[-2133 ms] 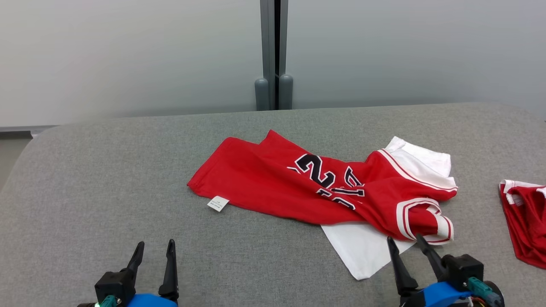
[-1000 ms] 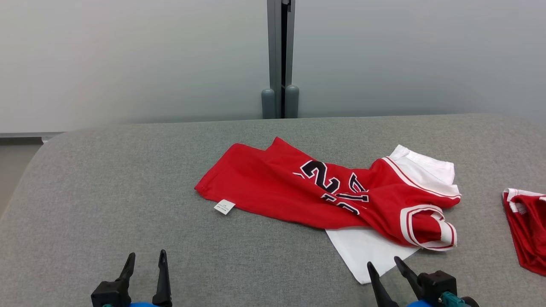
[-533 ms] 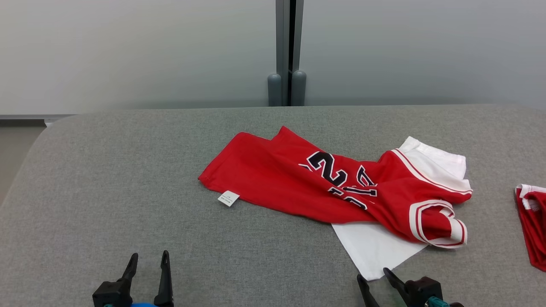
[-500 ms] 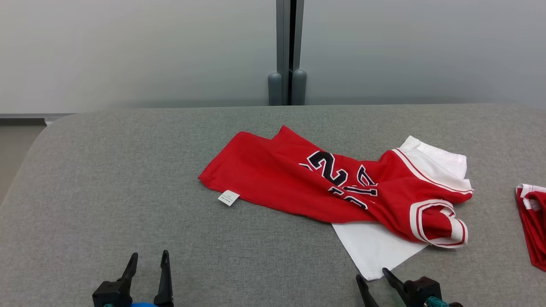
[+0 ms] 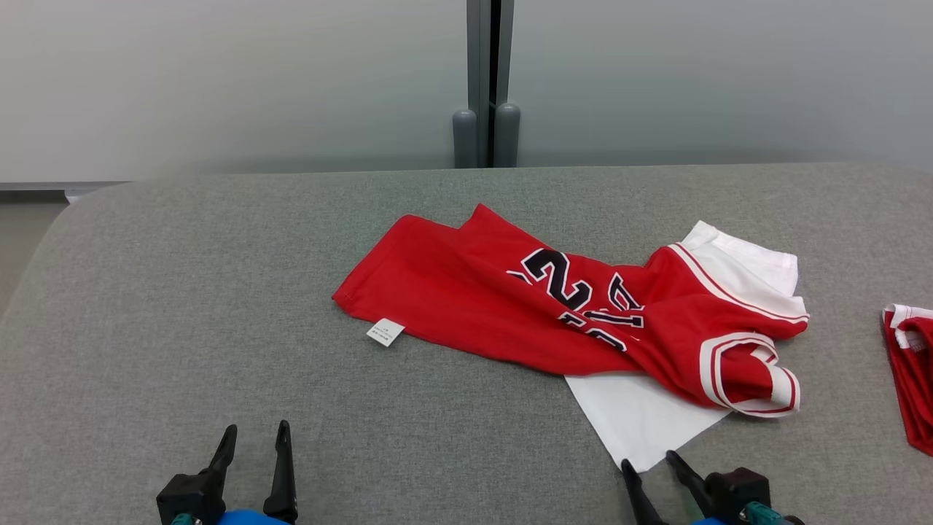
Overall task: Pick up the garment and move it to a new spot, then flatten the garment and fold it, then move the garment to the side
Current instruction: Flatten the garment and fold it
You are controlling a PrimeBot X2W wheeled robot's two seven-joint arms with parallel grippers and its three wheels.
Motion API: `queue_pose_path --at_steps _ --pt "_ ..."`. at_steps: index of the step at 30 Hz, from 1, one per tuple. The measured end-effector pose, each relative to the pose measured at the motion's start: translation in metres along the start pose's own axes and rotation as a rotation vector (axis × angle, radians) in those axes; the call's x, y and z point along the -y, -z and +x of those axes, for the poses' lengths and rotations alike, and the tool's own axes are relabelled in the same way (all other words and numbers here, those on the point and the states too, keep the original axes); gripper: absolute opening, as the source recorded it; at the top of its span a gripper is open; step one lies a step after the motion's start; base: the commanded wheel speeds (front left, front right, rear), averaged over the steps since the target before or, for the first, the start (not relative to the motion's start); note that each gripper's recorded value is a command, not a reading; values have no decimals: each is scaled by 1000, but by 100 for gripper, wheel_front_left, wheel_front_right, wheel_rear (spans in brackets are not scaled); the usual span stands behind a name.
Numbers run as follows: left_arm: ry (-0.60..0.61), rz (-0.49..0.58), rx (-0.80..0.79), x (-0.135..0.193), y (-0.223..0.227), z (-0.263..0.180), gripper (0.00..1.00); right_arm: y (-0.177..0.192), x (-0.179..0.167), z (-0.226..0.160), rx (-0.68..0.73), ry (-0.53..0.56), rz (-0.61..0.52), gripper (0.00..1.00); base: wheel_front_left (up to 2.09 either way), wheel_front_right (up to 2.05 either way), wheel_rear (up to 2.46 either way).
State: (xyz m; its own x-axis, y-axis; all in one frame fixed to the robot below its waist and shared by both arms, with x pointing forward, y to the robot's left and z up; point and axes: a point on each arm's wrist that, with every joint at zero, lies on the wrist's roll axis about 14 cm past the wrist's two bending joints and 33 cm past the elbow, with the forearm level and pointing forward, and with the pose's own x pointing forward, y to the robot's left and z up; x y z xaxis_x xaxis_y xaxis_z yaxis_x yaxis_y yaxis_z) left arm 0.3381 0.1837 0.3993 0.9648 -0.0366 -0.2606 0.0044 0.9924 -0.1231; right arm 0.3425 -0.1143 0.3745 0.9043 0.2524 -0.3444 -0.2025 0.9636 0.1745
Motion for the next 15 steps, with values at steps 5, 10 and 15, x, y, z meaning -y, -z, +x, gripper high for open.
queue_pose_path --at_steps 5,10,15 --pt "9 0 4 2 -2 4 100 -4 -18 5 6 -68 -78 100 0 0 0" --pt "0 -9 0 0 -1 3 100 10 -24 3 -40 -100 -137 95 0 0 0" --pt "-8 -15 -9 -3 2 2 100 19 -18 4 -72 -89 -159 45 0 0 0"
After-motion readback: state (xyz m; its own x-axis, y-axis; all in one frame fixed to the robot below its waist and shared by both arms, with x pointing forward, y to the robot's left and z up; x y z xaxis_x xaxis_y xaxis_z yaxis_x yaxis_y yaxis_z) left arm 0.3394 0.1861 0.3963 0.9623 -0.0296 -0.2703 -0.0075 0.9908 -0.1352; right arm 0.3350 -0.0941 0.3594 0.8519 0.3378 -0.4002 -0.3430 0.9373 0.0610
